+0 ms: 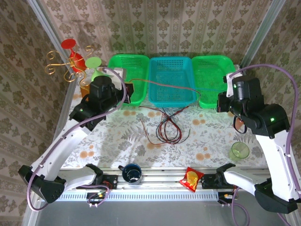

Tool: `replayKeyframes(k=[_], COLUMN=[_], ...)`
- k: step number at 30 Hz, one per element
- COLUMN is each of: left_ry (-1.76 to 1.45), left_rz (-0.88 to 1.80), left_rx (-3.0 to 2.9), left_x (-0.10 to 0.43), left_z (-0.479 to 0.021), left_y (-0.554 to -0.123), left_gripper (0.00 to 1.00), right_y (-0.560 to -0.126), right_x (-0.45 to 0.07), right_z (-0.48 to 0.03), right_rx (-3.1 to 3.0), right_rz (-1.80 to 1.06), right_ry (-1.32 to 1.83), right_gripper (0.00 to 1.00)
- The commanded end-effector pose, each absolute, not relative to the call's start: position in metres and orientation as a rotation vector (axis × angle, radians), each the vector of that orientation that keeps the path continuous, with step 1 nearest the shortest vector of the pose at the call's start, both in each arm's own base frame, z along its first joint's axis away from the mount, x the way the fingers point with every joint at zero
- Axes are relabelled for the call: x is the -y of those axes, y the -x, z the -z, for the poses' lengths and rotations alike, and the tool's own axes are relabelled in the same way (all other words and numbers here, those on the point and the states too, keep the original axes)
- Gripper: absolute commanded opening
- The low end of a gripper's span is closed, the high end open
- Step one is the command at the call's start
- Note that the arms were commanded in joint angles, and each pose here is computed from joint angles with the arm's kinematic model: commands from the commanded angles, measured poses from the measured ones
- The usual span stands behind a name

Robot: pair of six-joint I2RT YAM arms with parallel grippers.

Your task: Untangle the cables

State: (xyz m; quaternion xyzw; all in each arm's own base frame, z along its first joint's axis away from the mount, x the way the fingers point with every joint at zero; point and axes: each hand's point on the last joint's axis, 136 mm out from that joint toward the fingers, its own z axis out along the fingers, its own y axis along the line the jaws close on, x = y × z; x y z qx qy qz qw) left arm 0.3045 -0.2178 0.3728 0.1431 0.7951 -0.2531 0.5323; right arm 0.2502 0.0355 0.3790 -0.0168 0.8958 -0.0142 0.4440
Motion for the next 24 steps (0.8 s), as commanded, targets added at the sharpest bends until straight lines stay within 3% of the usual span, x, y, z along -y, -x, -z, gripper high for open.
replayKeyframes(k=[1,13,24], left_ry=[-0.343,-0.297,-0.208], left_rz=[0.559,0.478,0.337], left_rx=[-1.762,-1.711,-1.747], left_x=[0.204,0.179,0.138], left_z=[-0.421,-0.451,-0.44], left_y=[-0.303,-0.301,-0.301], left_gripper=[0.0,0.0,0.0], right_y=[-0.249,-0.252,-0.253], right_x=[-0.017,0.003,0.018], right_z=[-0.392,-0.426,-0.434], right_rx=[-2.187,-2.096,-2.071], right_rz=[0.152,0.298,0.406], right_ry=[0.014,-0.015,-0.024], right_gripper=[0.0,0.0,0.0])
